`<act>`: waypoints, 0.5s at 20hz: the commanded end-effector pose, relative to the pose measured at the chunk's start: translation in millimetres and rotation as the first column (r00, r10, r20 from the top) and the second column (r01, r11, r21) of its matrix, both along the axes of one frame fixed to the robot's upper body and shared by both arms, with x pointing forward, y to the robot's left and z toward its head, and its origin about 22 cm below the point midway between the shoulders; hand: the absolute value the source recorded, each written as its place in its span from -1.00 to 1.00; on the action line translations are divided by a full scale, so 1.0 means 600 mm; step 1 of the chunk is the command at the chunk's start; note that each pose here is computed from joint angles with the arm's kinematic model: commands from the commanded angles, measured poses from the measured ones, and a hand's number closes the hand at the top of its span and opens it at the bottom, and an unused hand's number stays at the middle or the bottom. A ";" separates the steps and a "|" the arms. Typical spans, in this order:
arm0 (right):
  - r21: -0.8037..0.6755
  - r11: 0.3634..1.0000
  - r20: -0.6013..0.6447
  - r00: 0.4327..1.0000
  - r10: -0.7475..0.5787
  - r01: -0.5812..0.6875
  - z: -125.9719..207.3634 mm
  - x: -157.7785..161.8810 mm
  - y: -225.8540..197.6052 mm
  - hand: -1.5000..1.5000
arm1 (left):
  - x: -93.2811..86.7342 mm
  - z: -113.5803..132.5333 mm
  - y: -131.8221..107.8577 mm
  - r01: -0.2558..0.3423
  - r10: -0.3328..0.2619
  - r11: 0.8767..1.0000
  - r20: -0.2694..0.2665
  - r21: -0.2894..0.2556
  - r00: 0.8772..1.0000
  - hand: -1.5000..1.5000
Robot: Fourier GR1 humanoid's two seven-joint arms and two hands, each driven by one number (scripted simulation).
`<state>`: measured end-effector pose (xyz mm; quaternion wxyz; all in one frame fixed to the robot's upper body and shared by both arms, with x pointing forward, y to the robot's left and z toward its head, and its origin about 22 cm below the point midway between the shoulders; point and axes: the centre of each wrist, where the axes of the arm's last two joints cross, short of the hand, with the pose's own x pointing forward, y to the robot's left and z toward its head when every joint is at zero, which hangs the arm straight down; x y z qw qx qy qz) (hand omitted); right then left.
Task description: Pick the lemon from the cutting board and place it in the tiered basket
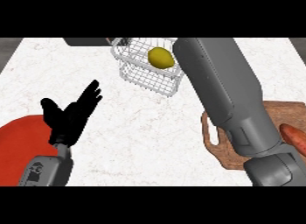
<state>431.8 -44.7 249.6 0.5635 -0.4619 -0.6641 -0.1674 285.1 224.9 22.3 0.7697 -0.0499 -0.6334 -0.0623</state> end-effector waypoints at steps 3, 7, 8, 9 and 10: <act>0.065 0.995 -0.101 0.991 0.083 -0.077 -0.006 -0.051 -0.015 -1.00 | -0.022 -0.015 0.029 -0.075 0.075 0.997 -0.024 0.000 0.997 0.00; 0.064 0.987 -0.131 0.979 0.158 -0.151 -0.026 -0.097 -0.006 -1.00 | -0.023 -0.021 0.038 -0.078 0.078 0.997 -0.041 0.000 0.996 0.00; 0.051 0.984 -0.129 0.976 0.177 -0.172 -0.016 -0.108 -0.013 -1.00 | -0.019 -0.009 0.043 -0.093 0.094 0.996 -0.033 0.013 0.995 0.00; 0.073 0.981 -0.137 0.972 0.190 -0.181 -0.027 -0.119 -0.012 -1.00 | -0.030 -0.023 0.053 -0.098 0.097 0.995 -0.035 -0.010 0.995 0.00; 0.084 0.979 -0.135 0.972 0.194 -0.184 -0.031 -0.132 -0.015 -1.00 | -0.029 -0.017 0.037 -0.093 0.093 0.996 -0.037 0.011 0.995 0.00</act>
